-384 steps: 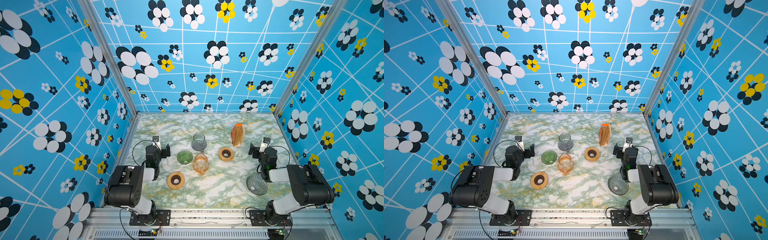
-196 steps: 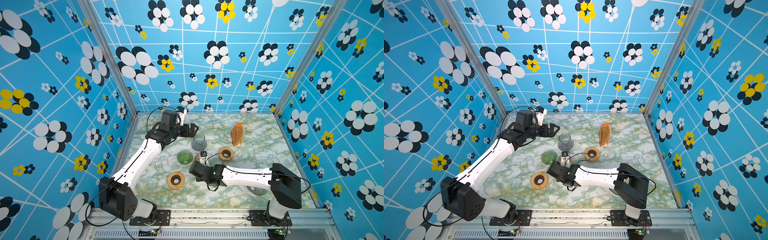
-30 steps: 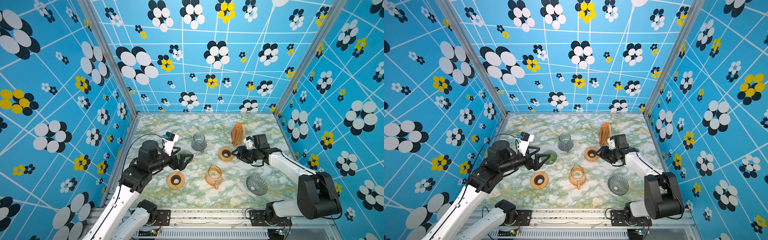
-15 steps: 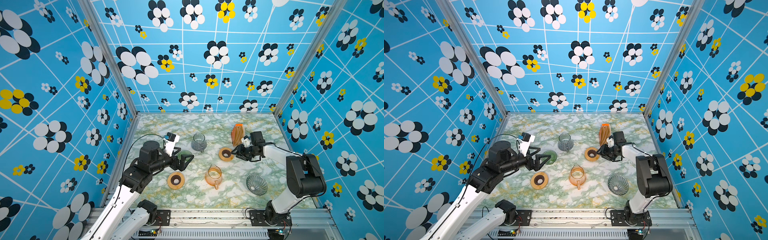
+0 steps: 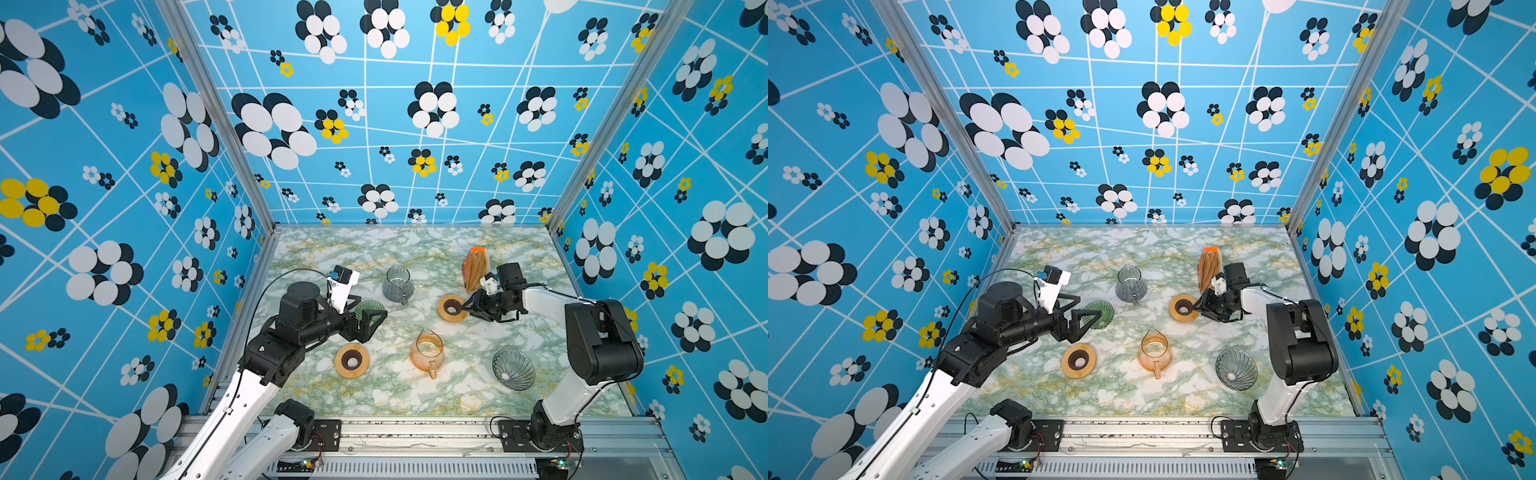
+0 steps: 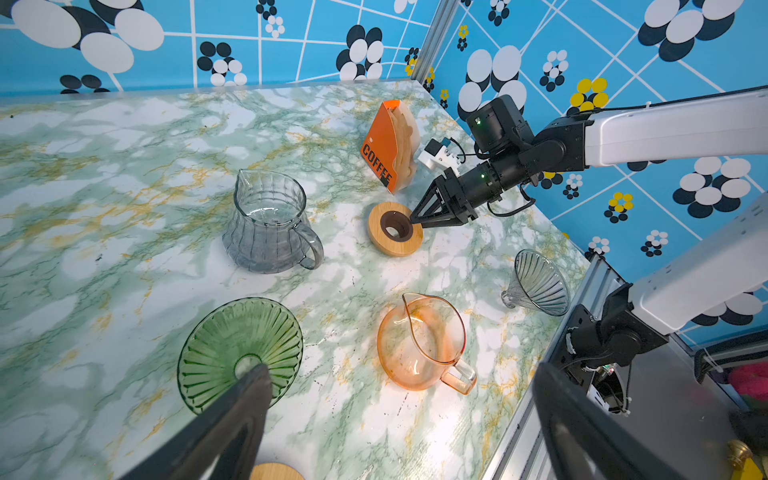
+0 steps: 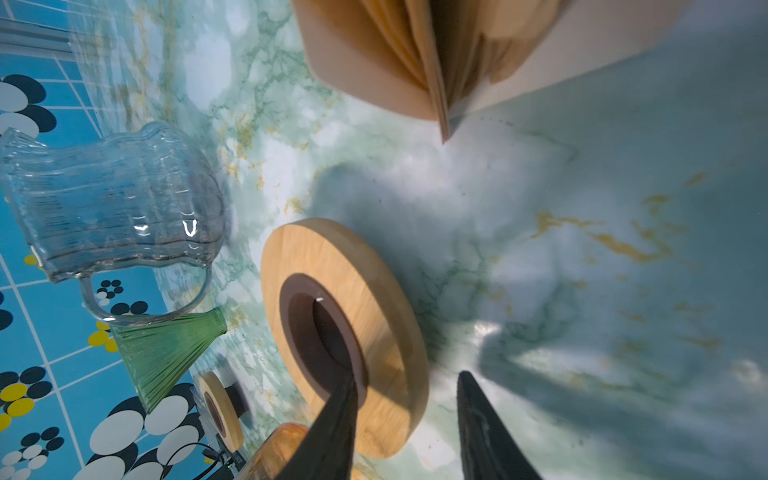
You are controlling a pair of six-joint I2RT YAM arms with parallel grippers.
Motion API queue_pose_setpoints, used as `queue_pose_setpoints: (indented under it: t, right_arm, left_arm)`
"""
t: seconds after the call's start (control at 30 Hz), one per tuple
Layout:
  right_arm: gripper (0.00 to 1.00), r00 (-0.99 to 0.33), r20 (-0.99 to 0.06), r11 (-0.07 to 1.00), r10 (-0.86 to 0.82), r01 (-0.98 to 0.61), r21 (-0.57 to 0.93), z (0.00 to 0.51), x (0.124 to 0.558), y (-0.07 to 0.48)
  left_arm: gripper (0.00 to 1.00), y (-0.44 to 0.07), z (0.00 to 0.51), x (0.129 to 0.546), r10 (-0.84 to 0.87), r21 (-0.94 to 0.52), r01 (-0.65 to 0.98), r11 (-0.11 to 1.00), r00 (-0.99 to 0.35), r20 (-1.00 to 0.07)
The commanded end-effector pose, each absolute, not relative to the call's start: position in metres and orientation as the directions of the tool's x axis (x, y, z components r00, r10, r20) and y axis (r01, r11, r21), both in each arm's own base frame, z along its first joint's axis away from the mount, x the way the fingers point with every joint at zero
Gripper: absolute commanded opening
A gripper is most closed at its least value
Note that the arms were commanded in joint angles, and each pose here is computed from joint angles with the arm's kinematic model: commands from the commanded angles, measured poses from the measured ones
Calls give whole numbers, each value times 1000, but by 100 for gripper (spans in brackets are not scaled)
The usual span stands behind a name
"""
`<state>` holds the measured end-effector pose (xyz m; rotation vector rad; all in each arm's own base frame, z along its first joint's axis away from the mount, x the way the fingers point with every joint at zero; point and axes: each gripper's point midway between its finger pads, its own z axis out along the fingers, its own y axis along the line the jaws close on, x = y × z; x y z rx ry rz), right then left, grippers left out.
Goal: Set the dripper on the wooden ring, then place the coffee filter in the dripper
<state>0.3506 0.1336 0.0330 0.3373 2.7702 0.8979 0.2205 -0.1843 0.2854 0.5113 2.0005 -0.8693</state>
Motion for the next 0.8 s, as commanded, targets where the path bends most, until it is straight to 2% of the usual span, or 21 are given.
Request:
queue_pose_setpoints:
  t: [0.0,0.47,0.77]
  right_arm:
    - [41,-953,-154,784,262,117,610,37,361,136]
    - [40,-958,-132,755,256,113,646,31,367,144]
    - [30,-957,-133,759,258,116,641,30,369,143]
  left_arm:
    - [99,-184,283,218,44,-369,640,674,-533,-845]
    - [99,-182,283,220,47,-361,634,683,-532,-846]
    - [99,-183,281,220,48,-364,634,682,-535,-843]
